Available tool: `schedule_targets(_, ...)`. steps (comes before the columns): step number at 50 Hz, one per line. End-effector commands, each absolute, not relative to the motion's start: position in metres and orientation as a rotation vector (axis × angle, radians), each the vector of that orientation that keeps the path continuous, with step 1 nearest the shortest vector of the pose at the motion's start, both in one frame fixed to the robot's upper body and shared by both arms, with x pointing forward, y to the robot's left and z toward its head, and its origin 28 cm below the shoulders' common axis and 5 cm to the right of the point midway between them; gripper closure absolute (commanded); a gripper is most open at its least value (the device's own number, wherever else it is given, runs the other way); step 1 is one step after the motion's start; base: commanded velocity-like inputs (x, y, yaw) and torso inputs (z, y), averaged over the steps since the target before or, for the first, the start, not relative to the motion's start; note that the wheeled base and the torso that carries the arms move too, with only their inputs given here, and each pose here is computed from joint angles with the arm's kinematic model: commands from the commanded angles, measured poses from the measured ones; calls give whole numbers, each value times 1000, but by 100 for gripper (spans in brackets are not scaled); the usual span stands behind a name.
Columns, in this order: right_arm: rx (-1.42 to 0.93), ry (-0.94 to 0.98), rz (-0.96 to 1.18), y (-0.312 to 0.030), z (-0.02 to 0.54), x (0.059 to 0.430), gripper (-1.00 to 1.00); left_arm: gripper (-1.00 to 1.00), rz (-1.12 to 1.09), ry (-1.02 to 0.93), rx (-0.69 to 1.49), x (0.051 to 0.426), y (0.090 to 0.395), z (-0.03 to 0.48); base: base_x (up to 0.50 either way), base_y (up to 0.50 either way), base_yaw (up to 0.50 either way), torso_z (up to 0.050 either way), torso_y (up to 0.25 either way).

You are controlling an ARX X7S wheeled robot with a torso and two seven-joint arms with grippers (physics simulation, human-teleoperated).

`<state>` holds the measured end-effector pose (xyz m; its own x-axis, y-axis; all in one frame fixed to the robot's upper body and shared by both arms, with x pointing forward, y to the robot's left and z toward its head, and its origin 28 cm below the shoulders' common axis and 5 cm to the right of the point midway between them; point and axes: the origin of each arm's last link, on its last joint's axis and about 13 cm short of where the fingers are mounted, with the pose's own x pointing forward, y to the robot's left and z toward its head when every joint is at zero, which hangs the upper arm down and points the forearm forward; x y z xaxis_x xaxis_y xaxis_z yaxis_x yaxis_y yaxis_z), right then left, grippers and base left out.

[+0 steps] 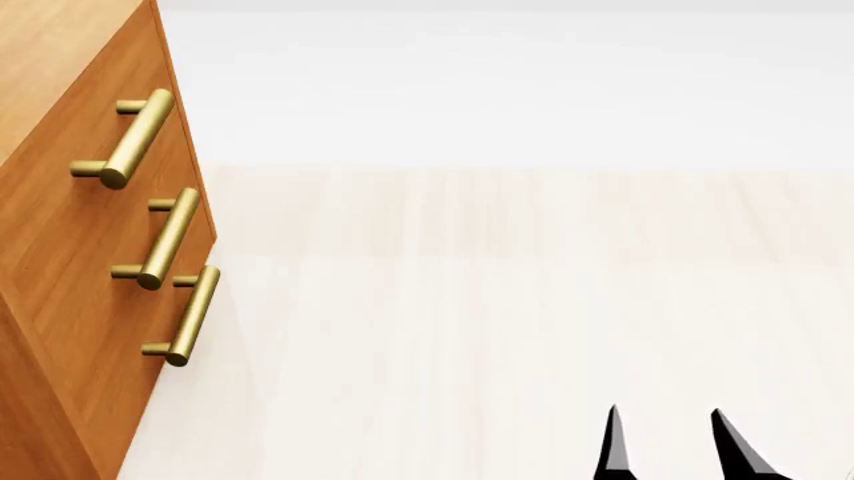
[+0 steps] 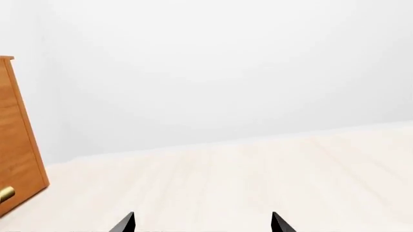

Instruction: Put the bowl on top of the cabinet.

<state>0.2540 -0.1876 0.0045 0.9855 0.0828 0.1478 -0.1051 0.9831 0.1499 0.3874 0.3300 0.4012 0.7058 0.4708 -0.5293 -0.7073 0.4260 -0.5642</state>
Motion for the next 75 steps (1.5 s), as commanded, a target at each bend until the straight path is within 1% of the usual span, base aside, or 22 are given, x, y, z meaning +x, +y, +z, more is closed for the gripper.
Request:
schedule_targets(1, 155, -137, 95, -187, 4, 255, -100, 100, 767, 328, -887, 391, 335, 387, 0, 0, 0, 0, 0)
schedule_targets(7, 153, -130, 96, -186, 2, 256, -100, 100, 786, 340, -889, 393, 338, 377, 0, 0, 0, 0, 0)
schedule_targets(26, 151, -126, 97, -186, 1, 257, -100, 100, 786, 338, -853, 394, 337, 374, 0, 0, 0, 0, 0)
schedule_targets(27, 153, -125, 98, -187, 1, 257, -100, -100, 789, 346, -842, 393, 337, 374, 0, 0, 0, 0, 0)
schedule_targets(56, 151, -121, 120, -183, 1, 257, -100, -100, 723, 351, -779, 387, 335, 386, 0, 0, 0, 0, 0)
schedule_targets(66, 147, -129, 131, -182, 3, 255, -100, -100, 714, 327, -750, 379, 333, 409, 0, 0, 0, 0, 0)
schedule_targets(75, 157, -162, 143, -182, 11, 247, -100, -100, 723, 301, -746, 366, 339, 431, 0, 0, 0, 0, 0)
